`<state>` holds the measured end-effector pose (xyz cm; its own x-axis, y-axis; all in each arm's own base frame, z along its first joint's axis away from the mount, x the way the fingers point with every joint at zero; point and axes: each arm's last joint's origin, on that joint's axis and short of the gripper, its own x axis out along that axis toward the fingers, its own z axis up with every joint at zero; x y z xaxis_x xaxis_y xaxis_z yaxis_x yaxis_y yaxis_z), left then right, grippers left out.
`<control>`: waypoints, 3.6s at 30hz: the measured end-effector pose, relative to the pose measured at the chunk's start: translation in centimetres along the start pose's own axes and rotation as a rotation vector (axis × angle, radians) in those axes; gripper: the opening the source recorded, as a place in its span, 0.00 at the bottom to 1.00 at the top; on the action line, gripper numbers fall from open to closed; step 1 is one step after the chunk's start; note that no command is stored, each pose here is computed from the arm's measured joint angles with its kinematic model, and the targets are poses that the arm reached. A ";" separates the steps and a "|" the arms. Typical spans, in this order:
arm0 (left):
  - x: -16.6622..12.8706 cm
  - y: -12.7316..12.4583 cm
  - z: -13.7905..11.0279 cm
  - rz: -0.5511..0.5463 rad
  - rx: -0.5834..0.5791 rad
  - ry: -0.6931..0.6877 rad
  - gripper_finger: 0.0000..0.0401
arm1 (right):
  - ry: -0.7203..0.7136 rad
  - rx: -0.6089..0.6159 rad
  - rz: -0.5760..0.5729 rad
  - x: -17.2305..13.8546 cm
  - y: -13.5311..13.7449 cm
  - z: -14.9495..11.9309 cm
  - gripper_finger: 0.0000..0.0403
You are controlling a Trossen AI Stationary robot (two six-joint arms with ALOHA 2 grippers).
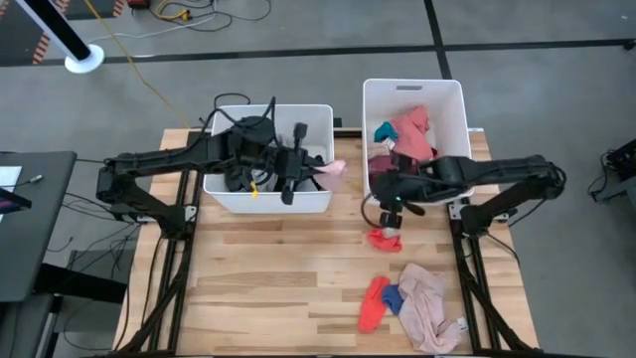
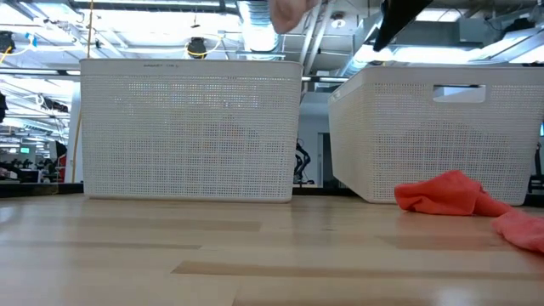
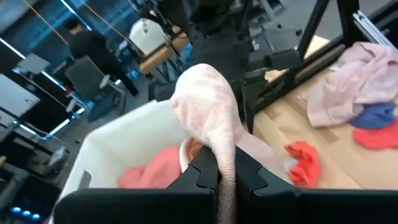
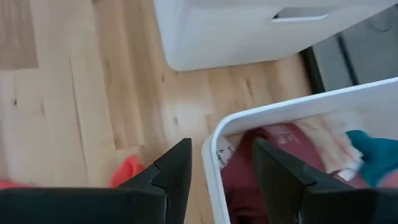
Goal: Sort clothes
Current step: Put the light pink sock into the right white laundry organizer, then put the pink sock into the right white laundry organizer
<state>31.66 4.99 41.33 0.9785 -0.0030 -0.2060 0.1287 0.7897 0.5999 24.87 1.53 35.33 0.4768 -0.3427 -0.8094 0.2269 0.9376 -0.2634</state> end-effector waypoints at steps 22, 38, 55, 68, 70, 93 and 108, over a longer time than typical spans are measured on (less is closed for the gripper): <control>-0.1 0.0 -0.7 0.020 0.056 0.089 0.00 | 0.092 -0.276 0.132 8.4 2.2 1.5 0.03; 0.1 1.0 -0.6 0.045 0.031 -0.008 0.00 | 0.028 -0.245 0.169 8.2 3.5 1.8 0.34; 0.9 2.2 0.2 0.138 0.009 -0.169 0.00 | -0.043 -0.128 -0.078 -3.3 5.0 3.6 0.76; 7.1 2.4 -4.9 0.135 -0.046 -0.155 0.00 | -0.217 -0.131 0.078 -10.1 10.3 1.3 0.75; 8.2 2.3 -5.9 0.139 -0.049 -0.147 0.00 | -0.227 -0.127 0.100 -10.7 11.0 0.8 0.75; 10.9 3.3 -8.1 -0.071 -0.335 0.095 0.58 | -0.318 -0.120 0.069 -12.3 14.0 -1.9 0.75; 6.9 -1.5 1.9 -0.260 -0.118 -0.130 0.60 | -0.268 -0.039 0.109 -13.4 15.8 -4.6 0.75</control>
<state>38.52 2.63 40.53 0.9287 -0.2863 -0.2358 0.3651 0.8178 0.4449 18.15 21.15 39.59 0.7052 -0.2378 -0.6680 0.1317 0.9696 -0.2062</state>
